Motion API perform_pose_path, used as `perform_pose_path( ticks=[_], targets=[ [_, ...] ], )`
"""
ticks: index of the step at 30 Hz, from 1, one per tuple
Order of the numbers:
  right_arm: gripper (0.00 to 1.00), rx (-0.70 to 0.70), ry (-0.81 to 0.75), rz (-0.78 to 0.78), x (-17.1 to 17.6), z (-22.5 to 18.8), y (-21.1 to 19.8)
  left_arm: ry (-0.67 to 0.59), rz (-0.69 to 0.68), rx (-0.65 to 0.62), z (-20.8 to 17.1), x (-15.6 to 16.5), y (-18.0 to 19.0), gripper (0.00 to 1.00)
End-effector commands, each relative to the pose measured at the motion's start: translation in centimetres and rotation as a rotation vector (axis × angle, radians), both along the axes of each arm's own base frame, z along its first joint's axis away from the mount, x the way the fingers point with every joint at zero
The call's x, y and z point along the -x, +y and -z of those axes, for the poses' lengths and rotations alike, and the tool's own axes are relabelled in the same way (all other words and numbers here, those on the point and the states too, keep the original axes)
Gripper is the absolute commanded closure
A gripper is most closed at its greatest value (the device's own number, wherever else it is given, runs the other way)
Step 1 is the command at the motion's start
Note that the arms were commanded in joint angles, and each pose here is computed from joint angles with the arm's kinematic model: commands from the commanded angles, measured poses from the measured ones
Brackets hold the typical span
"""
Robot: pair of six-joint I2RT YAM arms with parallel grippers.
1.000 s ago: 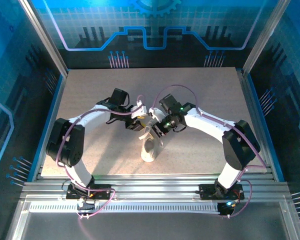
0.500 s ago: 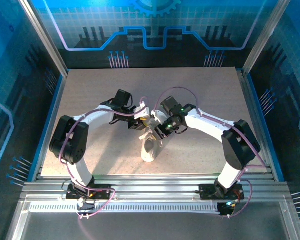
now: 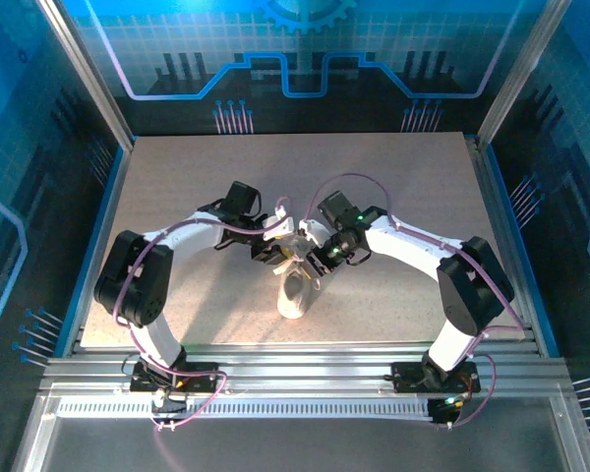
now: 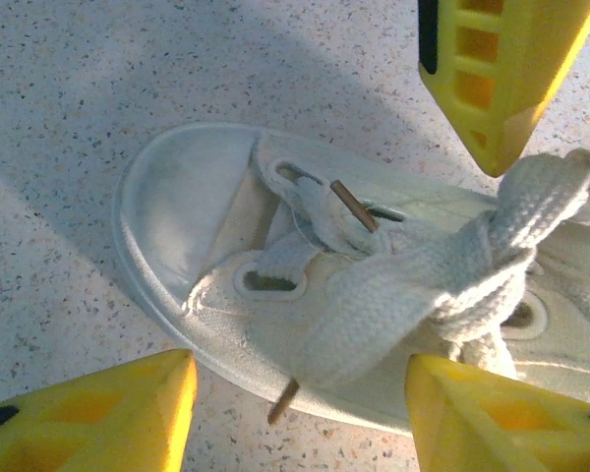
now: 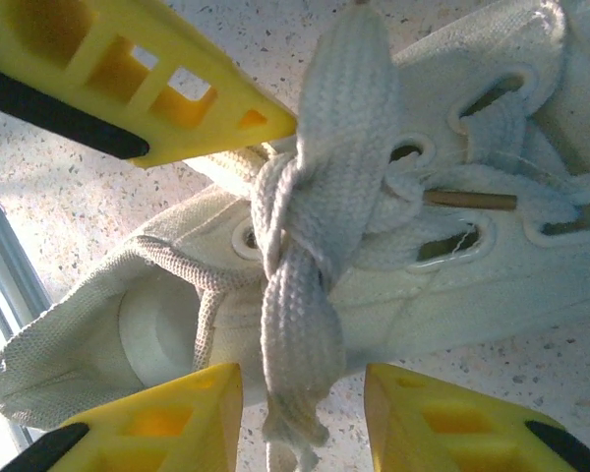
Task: Tie the shoes
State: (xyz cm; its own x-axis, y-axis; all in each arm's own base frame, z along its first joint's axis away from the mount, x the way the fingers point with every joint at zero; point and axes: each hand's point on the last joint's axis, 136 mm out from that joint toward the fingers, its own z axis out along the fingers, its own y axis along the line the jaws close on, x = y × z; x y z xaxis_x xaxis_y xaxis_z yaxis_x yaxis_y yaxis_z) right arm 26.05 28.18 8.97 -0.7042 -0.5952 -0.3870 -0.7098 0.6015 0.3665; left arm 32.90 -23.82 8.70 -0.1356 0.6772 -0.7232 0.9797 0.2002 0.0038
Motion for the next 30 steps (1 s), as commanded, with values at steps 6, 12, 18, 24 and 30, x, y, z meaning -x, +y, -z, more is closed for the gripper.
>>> perform_pose_path(
  ticks=[6,12,18,24,30],
  targets=[
    [0.61,-0.077,-0.063,0.020,-1.2,-1.9,1.2,-0.024,0.066,0.024,-1.2,2.0,-1.3,0.42],
    [0.60,-0.103,-0.065,0.017,-1.8,-1.7,2.3,-0.026,0.051,0.035,-1.1,0.7,-2.1,0.55],
    [0.61,-0.117,-0.070,0.018,-2.5,-1.8,2.9,-0.028,0.045,0.028,-1.1,0.6,-2.0,0.91],
    [0.64,-0.093,-0.052,0.015,-1.8,-1.1,2.0,-0.042,-0.007,0.013,-1.5,0.3,-0.6,1.00],
    [0.69,-0.067,-0.029,0.026,-1.2,-0.3,0.7,-0.050,-0.069,-0.006,-2.0,-0.2,1.6,1.00]
  ],
)
